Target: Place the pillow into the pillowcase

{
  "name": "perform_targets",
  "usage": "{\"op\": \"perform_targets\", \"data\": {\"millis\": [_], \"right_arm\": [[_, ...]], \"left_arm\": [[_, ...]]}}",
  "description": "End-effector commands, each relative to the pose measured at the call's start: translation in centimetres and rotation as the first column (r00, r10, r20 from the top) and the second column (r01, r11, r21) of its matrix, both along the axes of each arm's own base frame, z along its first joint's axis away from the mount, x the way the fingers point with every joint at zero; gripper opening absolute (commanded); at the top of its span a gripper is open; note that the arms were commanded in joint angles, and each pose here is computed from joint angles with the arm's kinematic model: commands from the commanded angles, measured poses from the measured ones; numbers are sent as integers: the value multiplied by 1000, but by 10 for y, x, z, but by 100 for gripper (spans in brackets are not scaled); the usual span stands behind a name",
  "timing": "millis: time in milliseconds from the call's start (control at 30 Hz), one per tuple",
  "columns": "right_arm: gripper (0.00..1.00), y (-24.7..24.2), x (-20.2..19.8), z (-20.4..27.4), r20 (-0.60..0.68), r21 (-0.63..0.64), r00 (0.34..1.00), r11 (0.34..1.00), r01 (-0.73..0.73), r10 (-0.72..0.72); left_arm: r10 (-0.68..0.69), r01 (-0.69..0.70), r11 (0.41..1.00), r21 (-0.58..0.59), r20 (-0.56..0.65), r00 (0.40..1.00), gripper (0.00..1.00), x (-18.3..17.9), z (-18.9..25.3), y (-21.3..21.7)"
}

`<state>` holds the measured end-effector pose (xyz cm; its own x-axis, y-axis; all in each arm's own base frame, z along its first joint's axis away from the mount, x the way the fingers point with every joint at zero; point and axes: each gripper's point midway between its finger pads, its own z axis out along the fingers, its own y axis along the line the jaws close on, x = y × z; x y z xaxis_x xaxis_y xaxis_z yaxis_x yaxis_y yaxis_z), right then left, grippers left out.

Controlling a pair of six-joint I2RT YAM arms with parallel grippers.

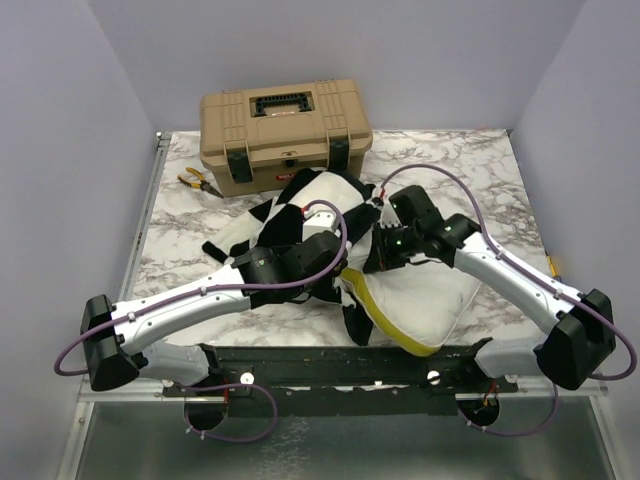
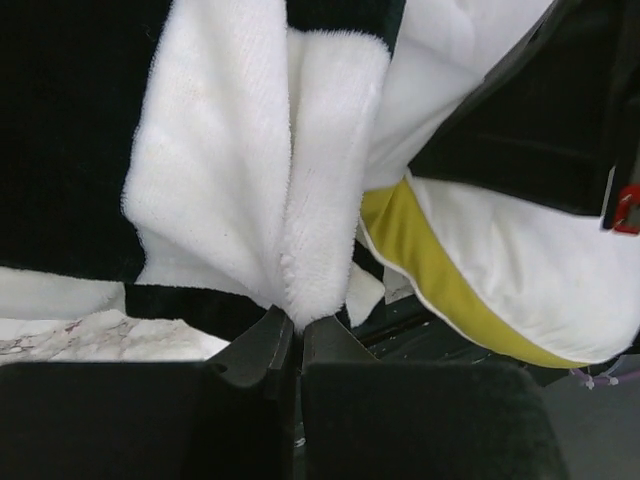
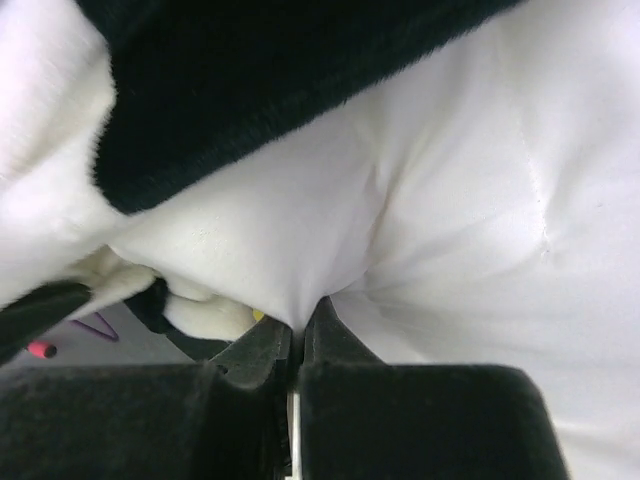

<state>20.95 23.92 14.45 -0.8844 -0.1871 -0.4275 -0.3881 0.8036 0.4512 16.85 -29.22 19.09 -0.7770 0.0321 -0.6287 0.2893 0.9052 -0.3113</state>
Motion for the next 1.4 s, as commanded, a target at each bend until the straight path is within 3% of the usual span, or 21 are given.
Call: {"op": "perform_targets", "data": {"millis": [0,133,267,433,567,667,833,867,1033,1100,1267,1367], "right_arm": [[0,29,49,61,162,196,984,980,42,-75],[0,52,44,76,139,340,990,940,-36,-13],[0,68,38,73,96,423,995,903,-75,38],[0,83,40,90,120,517,990,847,-122,70],[0,92,46,94,159,553,983,817,-165,91],[0,98,52,91,184,572,979,799,-183,92],[0,104,50,78,177,576,972,784,-231,157],[2,104,48,74,170,565,970,790,-239,173],[39,75,48,43,125,363,982,915,-176,139],[51,54,47,31,118,248,987,960,-134,107],[75,-9,43,-5,54,-37,998,999,-27,29],[83,-44,47,-15,17,-68,999,996,48,-47]], "left_arm": [[-68,67,997,-31,-22,997,2,-16,8,3],[-116,115,993,-41,-20,993,0,-17,16,-9],[-217,217,971,-101,11,976,0,-20,42,-52],[-383,395,901,-180,96,919,0,-40,95,-119],[-519,545,813,-206,172,838,0,-73,124,-158],[-582,605,775,-181,167,796,0,-89,116,-164],[-549,559,821,-118,106,829,1,-88,77,-138],[-536,544,832,-104,97,839,8,-87,70,-130],[-444,450,892,-45,93,891,65,-77,54,-89],[-382,383,924,18,101,918,80,-67,50,-64],[-215,174,960,220,180,960,98,-33,46,-4],[-143,88,962,257,203,969,99,-10,47,9]]}}
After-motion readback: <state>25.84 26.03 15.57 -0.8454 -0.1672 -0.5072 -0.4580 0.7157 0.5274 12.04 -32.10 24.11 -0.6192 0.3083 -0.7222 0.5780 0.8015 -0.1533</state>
